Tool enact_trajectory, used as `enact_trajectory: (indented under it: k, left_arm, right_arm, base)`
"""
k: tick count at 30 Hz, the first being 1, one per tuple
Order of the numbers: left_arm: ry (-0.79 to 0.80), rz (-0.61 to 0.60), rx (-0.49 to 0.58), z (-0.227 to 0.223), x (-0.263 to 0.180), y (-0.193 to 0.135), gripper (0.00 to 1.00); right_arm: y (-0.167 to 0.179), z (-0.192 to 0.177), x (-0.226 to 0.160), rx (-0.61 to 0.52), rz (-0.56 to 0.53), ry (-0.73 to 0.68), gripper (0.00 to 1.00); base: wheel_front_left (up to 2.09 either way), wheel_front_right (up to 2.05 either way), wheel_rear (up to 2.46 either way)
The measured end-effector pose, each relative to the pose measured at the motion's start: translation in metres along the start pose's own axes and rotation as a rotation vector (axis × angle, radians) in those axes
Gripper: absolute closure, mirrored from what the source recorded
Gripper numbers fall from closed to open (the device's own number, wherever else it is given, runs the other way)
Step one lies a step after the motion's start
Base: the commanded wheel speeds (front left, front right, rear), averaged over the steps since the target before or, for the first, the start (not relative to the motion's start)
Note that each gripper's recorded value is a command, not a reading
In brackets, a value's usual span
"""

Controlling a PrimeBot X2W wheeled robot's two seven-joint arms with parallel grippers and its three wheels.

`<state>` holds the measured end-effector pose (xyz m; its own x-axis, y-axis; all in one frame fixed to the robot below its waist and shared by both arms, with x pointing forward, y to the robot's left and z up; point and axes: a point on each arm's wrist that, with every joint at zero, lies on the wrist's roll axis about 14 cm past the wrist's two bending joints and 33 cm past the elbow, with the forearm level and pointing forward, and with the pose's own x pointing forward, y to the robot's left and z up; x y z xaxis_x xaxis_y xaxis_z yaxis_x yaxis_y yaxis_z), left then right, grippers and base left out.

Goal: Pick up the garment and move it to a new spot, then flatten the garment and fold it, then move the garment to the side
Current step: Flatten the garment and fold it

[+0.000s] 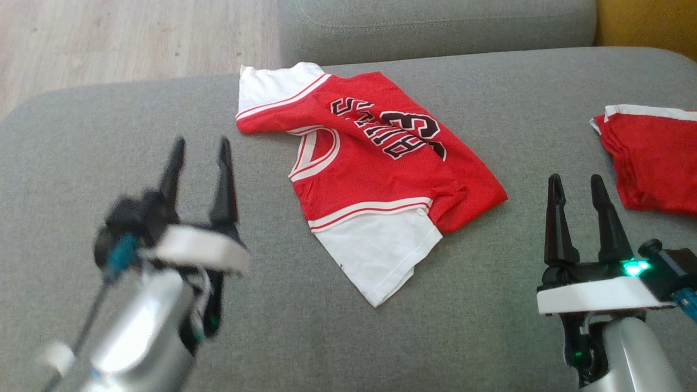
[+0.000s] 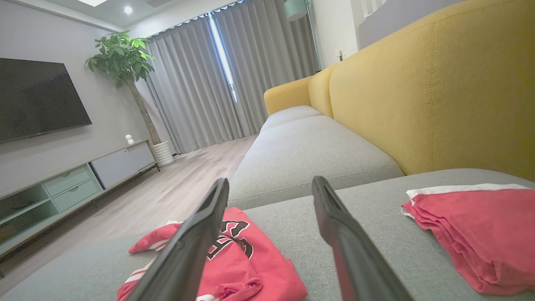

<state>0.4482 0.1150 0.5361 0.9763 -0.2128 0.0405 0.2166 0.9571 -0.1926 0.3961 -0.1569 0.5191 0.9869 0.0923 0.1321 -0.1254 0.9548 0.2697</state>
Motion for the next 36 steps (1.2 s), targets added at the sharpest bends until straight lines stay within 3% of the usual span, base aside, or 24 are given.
enact_trajectory:
  k: [8, 18, 27, 36]
  left_arm:
    - [0.038, 0.057, 0.000, -0.035, -0.044, -0.009, 0.00]
    - [0.043, 0.021, -0.022, -0.045, -0.044, -0.019, 0.00]
    - [0.309, -0.074, -0.080, -0.111, -0.032, -0.055, 0.00]
    - [0.568, -0.099, -0.103, -0.168, -0.032, -0.068, 0.00]
  right_arm:
    - [0.004, -0.004, -0.006, 0.006, 0.009, 0.013, 0.00]
    - [0.002, -0.009, -0.007, 0.006, 0.002, 0.030, 0.00]
    - [-0.009, -0.019, -0.007, 0.011, -0.028, 0.057, 0.00]
    - [-0.026, -0.024, -0.008, 0.016, -0.079, 0.070, 0.00]
  base:
    - [0.00, 0.00, 0.00]
    - [0.00, 0.00, 0.00]
    - [0.00, 0.00, 0.00]
    - [0.00, 0.00, 0.00]
